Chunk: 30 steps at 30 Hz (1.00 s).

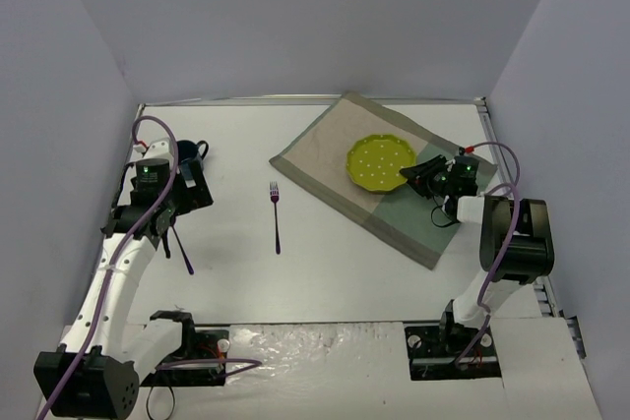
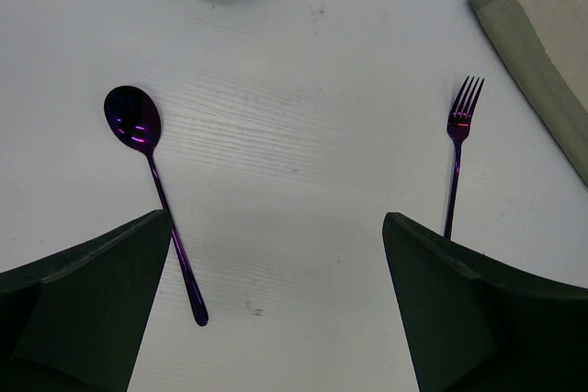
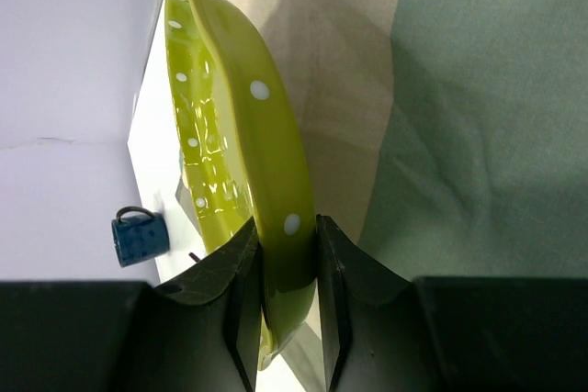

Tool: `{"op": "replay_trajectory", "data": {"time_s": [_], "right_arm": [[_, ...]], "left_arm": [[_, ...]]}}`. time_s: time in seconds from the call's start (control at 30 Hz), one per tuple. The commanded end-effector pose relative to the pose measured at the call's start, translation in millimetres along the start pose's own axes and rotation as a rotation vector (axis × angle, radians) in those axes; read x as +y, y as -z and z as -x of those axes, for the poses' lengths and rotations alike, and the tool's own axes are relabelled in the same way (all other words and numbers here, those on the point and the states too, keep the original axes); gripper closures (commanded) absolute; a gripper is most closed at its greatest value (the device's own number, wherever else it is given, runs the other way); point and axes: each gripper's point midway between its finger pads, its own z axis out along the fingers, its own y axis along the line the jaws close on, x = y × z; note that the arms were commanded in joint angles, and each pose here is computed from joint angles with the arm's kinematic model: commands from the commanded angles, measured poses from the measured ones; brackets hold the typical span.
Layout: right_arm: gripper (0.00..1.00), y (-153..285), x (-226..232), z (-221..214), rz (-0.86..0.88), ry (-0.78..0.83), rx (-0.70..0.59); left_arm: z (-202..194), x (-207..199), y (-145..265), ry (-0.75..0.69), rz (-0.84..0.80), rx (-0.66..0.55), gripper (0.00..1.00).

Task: Set the dinner table for one person

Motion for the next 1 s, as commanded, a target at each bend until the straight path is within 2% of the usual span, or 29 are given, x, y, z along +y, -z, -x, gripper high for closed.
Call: {"op": "replay_trajectory", "data": {"time_s": [0.0, 0.43, 0.8, 0.97], "right_arm": [[1.0, 4, 84, 34, 0.298, 0.094, -0.075], [1.0, -10, 76, 34, 0.307, 0.07, -0.068], [1.0, -22, 42, 27, 0.226, 0.07, -0.065], [0.89, -24, 27, 25, 0.152, 0.081, -0.058]], "left_arm": [[14, -1, 4, -0.002, -0.007, -0.051, 0.03], [12, -1, 2, 0.003, -0.009, -0.049, 0.03], [10, -5, 2, 0.006, -0.032, -0.04, 0.03], [10, -5, 2, 0.006, -0.03, -0.039, 0.03]]}}
